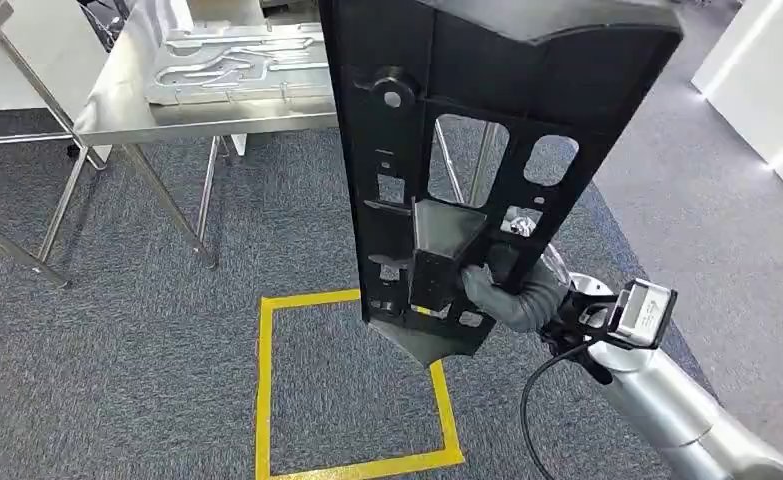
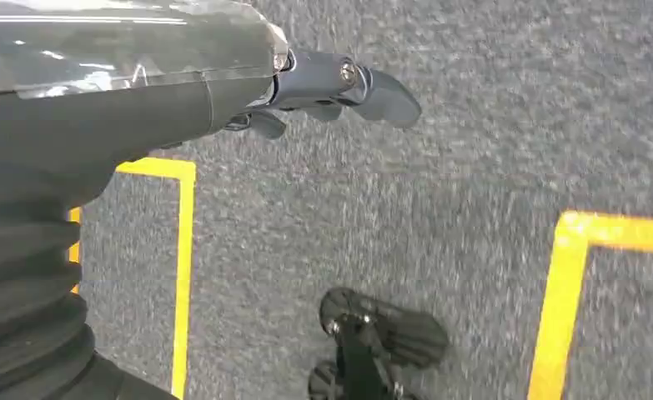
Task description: Take the parts from the cabinet and place them on the table.
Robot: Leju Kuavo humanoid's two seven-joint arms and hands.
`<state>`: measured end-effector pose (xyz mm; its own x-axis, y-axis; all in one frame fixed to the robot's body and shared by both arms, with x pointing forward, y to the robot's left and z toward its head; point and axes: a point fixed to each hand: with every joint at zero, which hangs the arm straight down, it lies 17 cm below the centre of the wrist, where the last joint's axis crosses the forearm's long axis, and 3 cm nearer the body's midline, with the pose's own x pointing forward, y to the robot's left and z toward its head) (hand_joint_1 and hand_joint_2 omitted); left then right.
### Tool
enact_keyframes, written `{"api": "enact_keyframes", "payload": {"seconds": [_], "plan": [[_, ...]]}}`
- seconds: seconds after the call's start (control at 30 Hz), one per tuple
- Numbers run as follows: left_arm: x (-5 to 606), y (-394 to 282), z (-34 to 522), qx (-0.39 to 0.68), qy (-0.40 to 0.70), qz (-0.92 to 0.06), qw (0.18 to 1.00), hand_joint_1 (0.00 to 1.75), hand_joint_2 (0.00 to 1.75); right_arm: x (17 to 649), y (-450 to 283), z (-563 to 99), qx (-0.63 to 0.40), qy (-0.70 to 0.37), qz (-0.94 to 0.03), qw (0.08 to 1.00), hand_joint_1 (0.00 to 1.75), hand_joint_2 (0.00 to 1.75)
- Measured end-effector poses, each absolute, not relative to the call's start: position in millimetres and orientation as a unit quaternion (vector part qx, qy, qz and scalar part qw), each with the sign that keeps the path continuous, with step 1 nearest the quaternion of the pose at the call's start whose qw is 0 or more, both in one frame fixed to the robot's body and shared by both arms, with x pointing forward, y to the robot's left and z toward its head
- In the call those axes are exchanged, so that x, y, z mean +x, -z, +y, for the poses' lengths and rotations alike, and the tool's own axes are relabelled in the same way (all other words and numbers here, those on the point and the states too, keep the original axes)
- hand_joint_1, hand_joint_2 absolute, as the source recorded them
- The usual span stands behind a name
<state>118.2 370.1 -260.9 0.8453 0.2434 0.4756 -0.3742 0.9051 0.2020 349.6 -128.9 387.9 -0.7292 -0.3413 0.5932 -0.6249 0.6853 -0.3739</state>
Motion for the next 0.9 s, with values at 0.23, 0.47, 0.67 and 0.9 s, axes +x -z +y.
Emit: {"api": "enact_keyframes", "payload": {"seconds": [0.23,0.47,0.67,0.9], "plan": [[120.5,259.8,370.8,0.144,-0.160,-0.232,0.949,0.00,1.75,352.9,-393.5,-132.4,0.268,-0.286,-0.885,0.250,1.71,1.75],[121.0,259.8,370.6,0.144,-0.160,-0.232,0.949,0.00,1.75,352.5,-392.9,-133.2,0.267,-0.286,-0.886,0.251,1.71,1.75],[122.3,259.6,370.3,0.146,-0.162,-0.232,0.948,0.00,1.75,351.2,-389.3,-135.2,0.254,-0.297,-0.888,0.244,1.71,1.75],[113.7,261.3,370.2,0.148,-0.163,-0.226,0.949,0.00,1.75,348.7,-377.5,-139.6,0.252,-0.301,-0.886,0.248,1.71,1.75]]}}
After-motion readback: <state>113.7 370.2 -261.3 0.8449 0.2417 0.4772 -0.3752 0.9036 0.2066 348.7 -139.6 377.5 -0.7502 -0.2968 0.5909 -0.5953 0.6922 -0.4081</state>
